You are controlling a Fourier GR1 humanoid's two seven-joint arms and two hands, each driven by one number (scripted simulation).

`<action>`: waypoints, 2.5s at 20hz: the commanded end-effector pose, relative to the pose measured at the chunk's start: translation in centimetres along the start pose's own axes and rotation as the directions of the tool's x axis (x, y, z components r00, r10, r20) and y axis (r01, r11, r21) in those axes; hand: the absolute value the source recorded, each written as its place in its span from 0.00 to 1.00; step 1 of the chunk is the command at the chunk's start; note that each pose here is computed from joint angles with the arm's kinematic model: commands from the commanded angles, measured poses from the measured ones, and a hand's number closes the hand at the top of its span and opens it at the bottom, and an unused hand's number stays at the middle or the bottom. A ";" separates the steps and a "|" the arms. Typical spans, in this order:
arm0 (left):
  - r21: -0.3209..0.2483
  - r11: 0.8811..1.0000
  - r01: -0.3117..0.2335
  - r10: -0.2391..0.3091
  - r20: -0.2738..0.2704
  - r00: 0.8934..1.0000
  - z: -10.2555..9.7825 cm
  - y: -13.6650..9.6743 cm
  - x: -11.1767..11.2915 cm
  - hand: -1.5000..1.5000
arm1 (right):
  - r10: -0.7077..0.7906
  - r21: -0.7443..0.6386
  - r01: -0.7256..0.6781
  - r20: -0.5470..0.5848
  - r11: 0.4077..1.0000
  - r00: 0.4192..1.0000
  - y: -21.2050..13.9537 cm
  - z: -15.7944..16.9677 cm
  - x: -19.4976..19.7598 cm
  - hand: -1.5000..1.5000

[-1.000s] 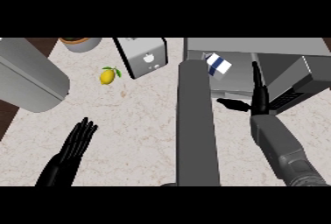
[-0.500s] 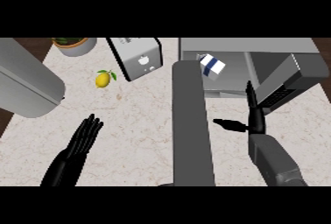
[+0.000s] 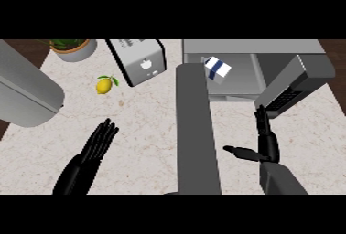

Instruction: Pick up the milk, place it into the microwave and close the microwave

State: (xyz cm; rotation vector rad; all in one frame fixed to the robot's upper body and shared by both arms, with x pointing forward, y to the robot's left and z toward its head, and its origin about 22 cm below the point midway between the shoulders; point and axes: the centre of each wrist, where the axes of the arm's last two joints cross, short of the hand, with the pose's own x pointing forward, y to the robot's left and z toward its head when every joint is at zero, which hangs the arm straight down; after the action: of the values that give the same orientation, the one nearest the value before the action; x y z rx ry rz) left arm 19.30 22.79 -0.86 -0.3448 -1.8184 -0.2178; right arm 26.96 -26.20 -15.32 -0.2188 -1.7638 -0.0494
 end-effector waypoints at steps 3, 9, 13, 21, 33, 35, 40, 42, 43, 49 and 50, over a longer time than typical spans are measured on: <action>-0.127 0.992 0.011 -0.020 -0.072 0.997 0.9 -1.3 -1.0 1.00 | -0.180 0.037 0.177 0.086 0.984 0.980 -1.6 2.9 -0.7 0.00; -0.177 0.978 0.106 -0.126 -0.102 0.987 -1.7 -1.2 -1.4 1.00 | -0.213 0.025 0.211 0.123 0.977 0.969 -4.1 5.5 -0.1 0.00; -0.316 0.934 0.169 -0.210 -0.101 0.972 -2.2 -3.1 -1.3 1.00 | -0.179 0.023 0.178 0.126 0.984 0.976 -3.7 7.5 0.9 0.00; -0.494 0.851 0.175 -0.273 -0.134 0.953 -2.5 -6.3 -4.6 1.00 | -0.179 0.026 0.177 0.131 0.984 0.975 -7.2 11.0 5.7 0.00; -0.580 0.793 0.186 -0.296 -0.100 0.950 -6.5 -14.9 -9.2 1.00 | -0.224 0.117 0.203 0.209 0.972 0.952 -11.3 12.4 12.7 0.00; -0.563 0.806 0.184 -0.291 -0.106 0.951 -6.3 -16.2 -9.2 1.00 | -0.264 0.150 0.234 0.231 0.961 0.936 -10.7 10.7 14.2 0.00; -0.543 0.804 0.243 -0.325 -0.059 0.944 -9.2 -18.0 -7.4 1.00 | -0.260 0.196 0.217 0.231 0.956 0.938 -9.0 10.5 16.5 0.00; -0.510 0.820 0.259 -0.329 -0.049 0.943 -8.5 -18.1 -8.0 1.00 | -0.258 0.223 0.209 0.219 0.952 0.941 -9.8 10.9 16.9 0.00; -0.513 0.821 0.252 -0.327 -0.061 0.943 -9.1 -18.4 -7.4 1.00 | -0.267 0.226 0.216 0.223 0.950 0.937 -9.3 11.1 16.8 0.00; -0.385 0.890 0.244 -0.288 -0.061 0.956 -11.9 -18.4 -5.8 1.00 | -0.258 0.286 0.183 0.251 0.941 0.933 -9.7 9.4 18.2 0.00; -0.314 0.934 0.171 -0.195 -0.049 0.979 -12.5 -18.0 -5.2 1.00 | -0.281 0.288 0.203 0.263 0.936 0.923 -9.5 9.5 18.3 0.00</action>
State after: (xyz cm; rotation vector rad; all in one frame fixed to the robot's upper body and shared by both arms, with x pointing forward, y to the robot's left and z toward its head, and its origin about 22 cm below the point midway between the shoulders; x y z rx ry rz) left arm 24.89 1.95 -3.78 -0.3426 -1.6661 -0.8116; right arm 12.42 -31.84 0.54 0.1700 -2.0521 0.0118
